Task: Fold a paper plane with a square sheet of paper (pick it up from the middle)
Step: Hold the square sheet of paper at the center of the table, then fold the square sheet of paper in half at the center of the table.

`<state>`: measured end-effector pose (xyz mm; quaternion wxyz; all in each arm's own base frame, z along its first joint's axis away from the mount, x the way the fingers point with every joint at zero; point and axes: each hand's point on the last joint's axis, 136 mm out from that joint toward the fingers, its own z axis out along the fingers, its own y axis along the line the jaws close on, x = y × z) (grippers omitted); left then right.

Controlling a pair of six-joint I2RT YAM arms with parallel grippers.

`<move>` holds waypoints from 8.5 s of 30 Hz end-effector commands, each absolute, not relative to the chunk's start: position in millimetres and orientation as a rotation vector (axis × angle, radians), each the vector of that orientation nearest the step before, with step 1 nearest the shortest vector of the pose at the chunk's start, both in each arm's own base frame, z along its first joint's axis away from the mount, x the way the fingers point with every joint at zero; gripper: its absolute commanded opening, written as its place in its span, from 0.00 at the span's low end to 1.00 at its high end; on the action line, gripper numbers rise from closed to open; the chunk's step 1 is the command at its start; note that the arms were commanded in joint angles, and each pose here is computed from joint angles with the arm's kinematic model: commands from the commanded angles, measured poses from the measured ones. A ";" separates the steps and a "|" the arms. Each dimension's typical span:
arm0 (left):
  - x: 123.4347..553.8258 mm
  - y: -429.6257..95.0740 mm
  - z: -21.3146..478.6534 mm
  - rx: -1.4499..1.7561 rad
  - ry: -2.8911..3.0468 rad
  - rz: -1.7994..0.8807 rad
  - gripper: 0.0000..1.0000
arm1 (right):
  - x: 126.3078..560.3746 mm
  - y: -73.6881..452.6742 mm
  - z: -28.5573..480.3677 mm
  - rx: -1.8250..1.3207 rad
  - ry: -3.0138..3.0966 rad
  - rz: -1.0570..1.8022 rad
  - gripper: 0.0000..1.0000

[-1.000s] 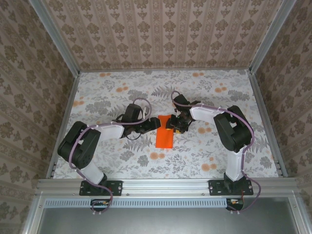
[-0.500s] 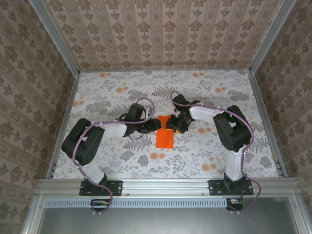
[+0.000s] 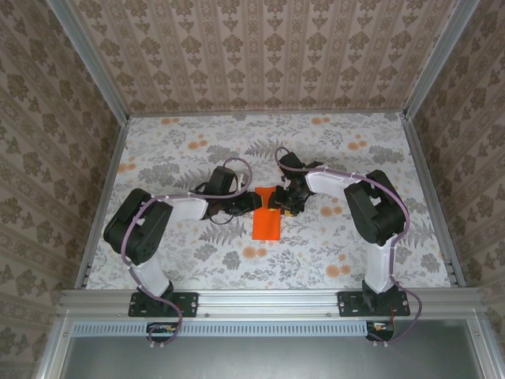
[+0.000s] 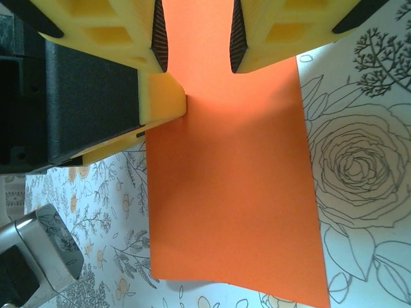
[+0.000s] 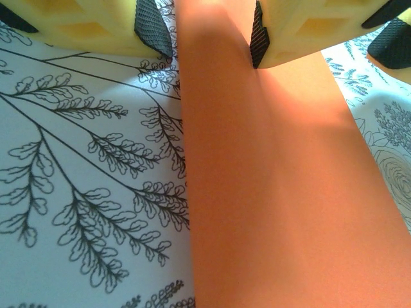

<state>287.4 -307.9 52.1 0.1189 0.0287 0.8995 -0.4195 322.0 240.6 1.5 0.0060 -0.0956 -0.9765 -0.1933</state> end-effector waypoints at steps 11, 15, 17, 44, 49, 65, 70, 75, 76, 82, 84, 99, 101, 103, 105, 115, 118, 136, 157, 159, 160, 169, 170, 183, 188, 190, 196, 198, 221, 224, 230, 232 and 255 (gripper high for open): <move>280.9 -316.6 39.2 0.115 2.703 -1.227 0.25 | 257.7 160.5 -120.0 -0.292 -2.942 0.065 0.49; 280.8 -316.3 38.8 0.111 2.705 -1.226 0.24 | 256.3 158.8 -121.1 -0.289 -2.941 0.074 0.48; 280.9 -316.1 40.1 0.116 2.701 -1.225 0.24 | 255.7 158.1 -121.8 -0.289 -2.939 0.078 0.48; 247.8 -282.2 -15.2 -0.049 2.959 -1.004 0.00 | 256.6 164.0 -119.3 -0.268 -2.949 0.067 0.48; 234.8 -271.6 -30.7 -0.037 3.050 -0.921 0.00 | 271.7 176.7 -91.7 -0.238 -3.025 -0.032 0.49; 220.3 -253.7 -55.7 -0.096 3.161 -0.782 0.00 | 315.8 228.6 82.6 -0.131 -3.405 -0.599 0.56; 217.8 -251.6 -59.0 -0.105 3.171 -0.768 0.00 | 318.8 255.2 81.0 -0.116 -3.376 -0.708 0.32; 215.1 -248.8 -62.0 -0.115 3.188 -0.744 0.00 | 320.7 273.1 66.6 -0.133 -3.315 -0.745 0.17; 214.6 -248.2 -62.7 -0.117 3.191 -0.739 0.00 | 320.4 276.5 63.0 -0.128 -3.303 -0.743 0.15; 213.7 -245.8 -63.6 -0.128 3.202 -0.715 0.00 | 319.8 283.4 42.5 -0.142 -3.256 -0.702 0.07; 212.9 -245.2 -64.1 -0.128 3.206 -0.707 0.00 | 317.6 282.5 35.2 -0.135 -3.246 -0.683 0.07; 202.6 -231.7 -75.0 -0.180 3.269 -0.602 0.00 | 301.5 264.1 -2.8 -0.093 -3.193 -0.643 0.06; 200.5 -229.7 -77.1 -0.183 3.280 -0.587 0.00 | 297.5 257.7 -8.8 -0.097 -3.182 -0.629 0.06; 198.8 -227.1 -79.1 -0.190 3.290 -0.568 0.00 | 294.2 250.5 -13.0 -0.108 -3.176 -0.611 0.05; 196.7 -224.2 -81.0 -0.205 3.298 -0.549 0.00 | 291.9 243.0 -15.4 -0.122 -3.174 -0.613 0.05; 187.7 -204.6 -89.7 -0.276 3.322 -0.481 0.00 | 284.0 201.7 -18.1 -0.172 -3.195 -0.616 0.02; 187.5 -204.7 -90.2 -0.278 3.320 -0.489 0.00 | 288.0 193.5 -11.5 -0.189 -3.219 -0.619 0.01; 190.5 -211.0 -84.7 -0.229 3.313 -0.525 0.00 | 331.4 281.7 40.5 -0.012 -3.173 -1.204 0.00; 186.0 -210.8 -84.7 -0.223 3.323 -0.528 0.00 | 358.0 194.8 38.4 -0.256 -3.316 -1.083 0.00; 186.5 -211.7 -84.1 -0.218 3.321 -0.532 0.00 | 360.9 205.6 54.5 -0.213 -3.321 -1.175 0.00; 186.6 -211.8 -84.0 -0.217 3.321 -0.531 0.00 | 361.1 214.5 60.3 -0.178 -3.307 -1.223 0.00; 187.0 -212.9 -83.0 -0.210 3.324 -0.532 0.00 | 363.3 276.4 44.4 -0.073 -3.138 -1.401 0.00; 186.9 -212.8 -82.8 -0.210 3.324 -0.532 0.00 | 364.4 277.4 40.3 -0.082 -3.130 -1.398 0.00; 181.8 -209.5 -85.6 -0.235 3.326 -0.530 0.00 | 386.6 204.9 -4.4 -0.302 -3.242 -1.116 0.00; 182.0 -210.2 -85.4 -0.230 3.325 -0.533 0.00 | 397.7 196.0 23.3 -0.280 -3.319 -1.128 0.00; 183.1 -210.8 -85.2 -0.229 3.323 -0.534 0.00 | 399.5 202.8 39.9 -0.250 -3.322 -1.217 0.00; 182.8 -211.2 -85.6 -0.225 3.325 -0.533 0.00 | 389.8 239.7 65.0 -0.114 -3.262 -1.423 0.00; 183.6 -211.8 -85.4 -0.224 3.324 -0.534 0.00 | 386.9 250.9 58.4 -0.102 -3.232 -1.422 0.00; 182.9 -210.7 -86.5 -0.224 3.317 -0.536 0.00 | 423.3 186.2 56.3 -0.461 -3.276 -1.252 0.00; 184.9 -212.3 -85.6 -0.224 3.307 -0.543 0.00 | 402.6 197.5 73.4 -0.394 -3.252 -1.311 0.00; 186.1 -211.8 -85.9 -0.215 3.293 -0.541 0.00 | 342.2 234.5 59.9 -0.302 -3.118 -1.323 0.00; 186.2 -212.6 -86.6 -0.212 3.288 -0.547 0.00 | 326.0 248.2 53.1 -0.271 -3.080 -1.320 0.00; 173.0 -201.6 -113.2 -0.248 3.304 -0.506 0.00 | 250.1 219.7 -13.2 -0.256 -3.016 -1.141 0.00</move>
